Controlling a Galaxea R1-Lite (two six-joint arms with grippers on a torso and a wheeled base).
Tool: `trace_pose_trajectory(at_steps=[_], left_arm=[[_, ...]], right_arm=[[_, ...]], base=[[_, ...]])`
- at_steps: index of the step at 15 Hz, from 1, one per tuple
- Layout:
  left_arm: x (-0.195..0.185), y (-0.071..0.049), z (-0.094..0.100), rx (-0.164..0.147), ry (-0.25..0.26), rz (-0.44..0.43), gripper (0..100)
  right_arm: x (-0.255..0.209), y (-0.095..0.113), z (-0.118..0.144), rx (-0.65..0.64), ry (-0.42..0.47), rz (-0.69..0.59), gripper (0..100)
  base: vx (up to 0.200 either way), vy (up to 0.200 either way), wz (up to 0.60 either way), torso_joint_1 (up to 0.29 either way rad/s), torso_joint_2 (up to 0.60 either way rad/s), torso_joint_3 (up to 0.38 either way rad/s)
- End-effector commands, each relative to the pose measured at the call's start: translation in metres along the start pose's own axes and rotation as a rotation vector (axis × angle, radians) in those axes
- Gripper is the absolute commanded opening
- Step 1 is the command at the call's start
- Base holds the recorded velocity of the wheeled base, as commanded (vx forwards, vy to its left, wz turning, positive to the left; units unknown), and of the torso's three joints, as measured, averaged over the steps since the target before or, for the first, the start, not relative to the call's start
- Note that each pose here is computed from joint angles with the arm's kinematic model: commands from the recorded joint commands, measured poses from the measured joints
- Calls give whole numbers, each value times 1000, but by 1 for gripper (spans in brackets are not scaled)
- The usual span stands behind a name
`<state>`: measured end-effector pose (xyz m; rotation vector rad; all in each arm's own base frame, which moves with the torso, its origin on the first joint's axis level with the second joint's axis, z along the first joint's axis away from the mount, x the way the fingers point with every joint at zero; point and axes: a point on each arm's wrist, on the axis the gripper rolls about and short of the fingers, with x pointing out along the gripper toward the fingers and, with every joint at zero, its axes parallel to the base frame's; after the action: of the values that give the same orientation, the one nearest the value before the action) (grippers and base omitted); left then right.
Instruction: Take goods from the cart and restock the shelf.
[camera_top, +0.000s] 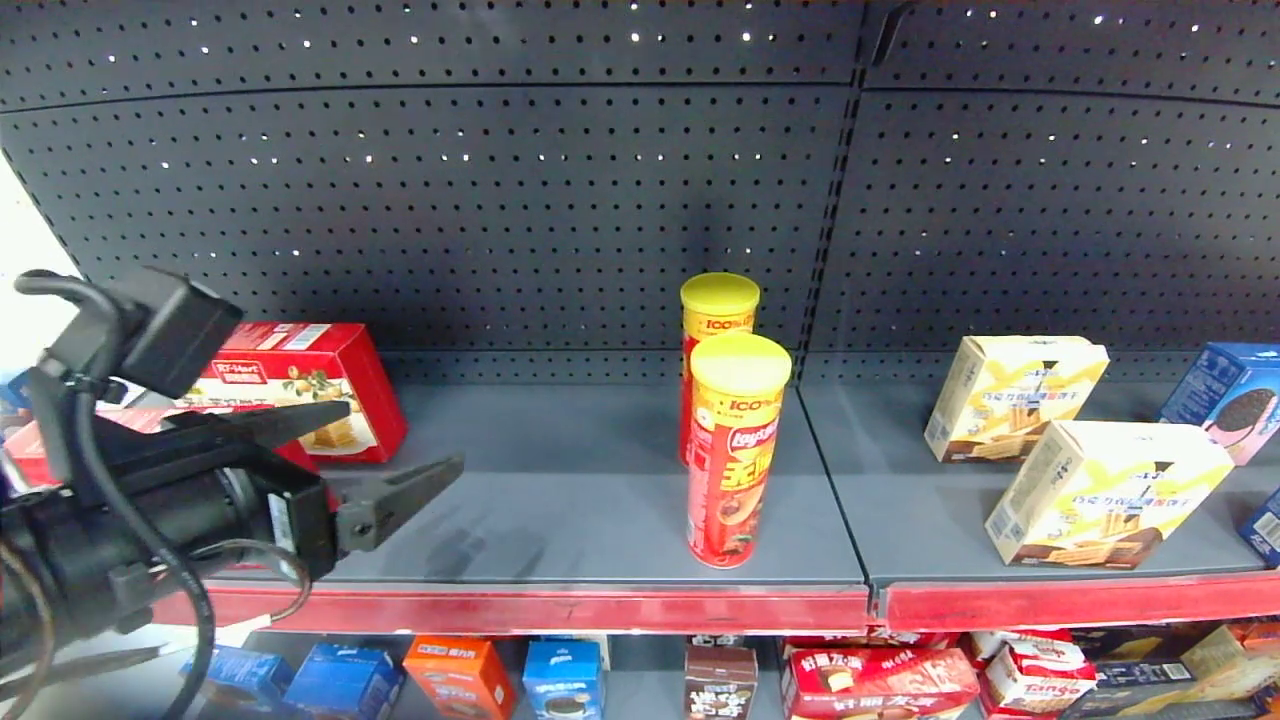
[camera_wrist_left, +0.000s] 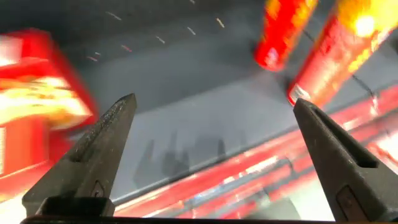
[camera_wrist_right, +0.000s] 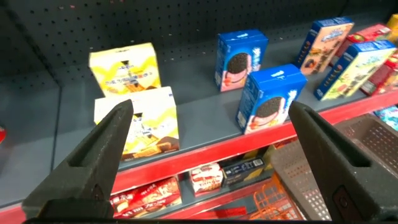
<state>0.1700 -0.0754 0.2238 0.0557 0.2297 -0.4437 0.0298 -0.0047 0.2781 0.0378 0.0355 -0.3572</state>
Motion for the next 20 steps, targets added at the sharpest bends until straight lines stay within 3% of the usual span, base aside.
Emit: trace_pose_trajectory(at_steps=[1,3,6,7,8,10,11,12,14,15,16,18,20], left_arm=[[53,-14,2,15,84,-65,100],[80,-23,13,20,77,-88,100],[99,-23,9,15,88,-85,100],[100,-21,8,-1,71,-71,100],[98,-16,9,-39,61,-37,100],[86,-3,18,-100,14,49,100],[66,16,28,-117,-42,135,100],[58,24,31,-123,-59,174,100],[16,51,37,-143,-128,329,100],[6,55,36,-146,-140,356,100],[-16,58,31,-145,-146,405,100],[-71,51,-3,-144,-154,492,100],[-100,42,-27,-144,-186,516,100]], right_arm=[[1,0,-2,-4,5,-11,100],[2,1,-2,-7,9,-11,100],[1,1,-1,-4,5,-13,100],[1,0,-1,-1,2,-26,100],[1,-1,-1,-1,2,-40,100],[0,-1,-1,2,-2,-41,100],[-1,-2,0,4,-4,-41,100],[-1,-2,0,5,-5,-41,100],[0,-1,1,9,-9,-39,100],[0,-1,1,8,-9,-39,100],[0,-1,2,10,-11,-39,100],[-3,-4,0,12,-14,-42,100],[-3,-4,2,14,-16,-45,100]], base=[[0,0,0,0,0,0],[0,0,0,0,0,0],[0,0,0,0,0,0],[0,0,0,0,0,0],[0,0,0,0,0,0],[0,0,0,0,0,0],[0,0,0,0,0,0],[0,0,0,0,0,0],[0,0,0,0,0,0],[0,0,0,0,0,0],[0,0,0,0,0,0],[0,0,0,0,0,0],[0,0,0,0,0,0]])
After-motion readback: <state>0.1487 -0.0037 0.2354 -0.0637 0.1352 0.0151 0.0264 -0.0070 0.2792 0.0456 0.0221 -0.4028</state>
